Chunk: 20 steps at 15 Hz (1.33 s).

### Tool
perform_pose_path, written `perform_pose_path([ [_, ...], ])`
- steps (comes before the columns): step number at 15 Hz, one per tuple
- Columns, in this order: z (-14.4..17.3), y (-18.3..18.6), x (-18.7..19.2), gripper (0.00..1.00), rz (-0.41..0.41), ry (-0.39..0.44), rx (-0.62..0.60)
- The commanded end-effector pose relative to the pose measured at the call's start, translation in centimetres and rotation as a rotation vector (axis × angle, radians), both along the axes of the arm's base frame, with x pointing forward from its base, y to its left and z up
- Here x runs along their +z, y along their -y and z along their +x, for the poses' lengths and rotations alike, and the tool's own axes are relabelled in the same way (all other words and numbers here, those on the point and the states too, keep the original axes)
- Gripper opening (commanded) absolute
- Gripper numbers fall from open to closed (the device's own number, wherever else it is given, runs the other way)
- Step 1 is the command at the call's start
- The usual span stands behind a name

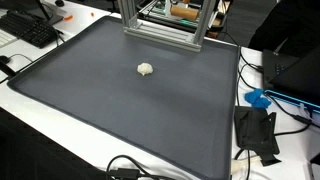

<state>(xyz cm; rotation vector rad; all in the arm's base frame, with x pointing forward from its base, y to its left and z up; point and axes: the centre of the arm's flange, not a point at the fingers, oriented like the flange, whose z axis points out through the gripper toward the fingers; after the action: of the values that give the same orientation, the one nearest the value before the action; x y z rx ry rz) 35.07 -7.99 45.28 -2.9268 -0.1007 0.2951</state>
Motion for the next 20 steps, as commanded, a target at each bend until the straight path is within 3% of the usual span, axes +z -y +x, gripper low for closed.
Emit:
perform_pose_path([
  [1, 0.0, 0.0, 0.0, 1.00, 0.000, 0.000, 0.000],
  [5, 0.1, -0.7, 0.3, 1.00, 0.004, 0.006, 0.005],
  [11, -0.4, -9.2, 4.1, 1.00, -0.005, 0.114, 0.030],
  [16, -2.4, -15.1, 7.0, 1.00, -0.068, 0.255, 0.072],
  [20, -3.8, -18.3, 6.8, 1.00, -0.079, 0.319, 0.078],
])
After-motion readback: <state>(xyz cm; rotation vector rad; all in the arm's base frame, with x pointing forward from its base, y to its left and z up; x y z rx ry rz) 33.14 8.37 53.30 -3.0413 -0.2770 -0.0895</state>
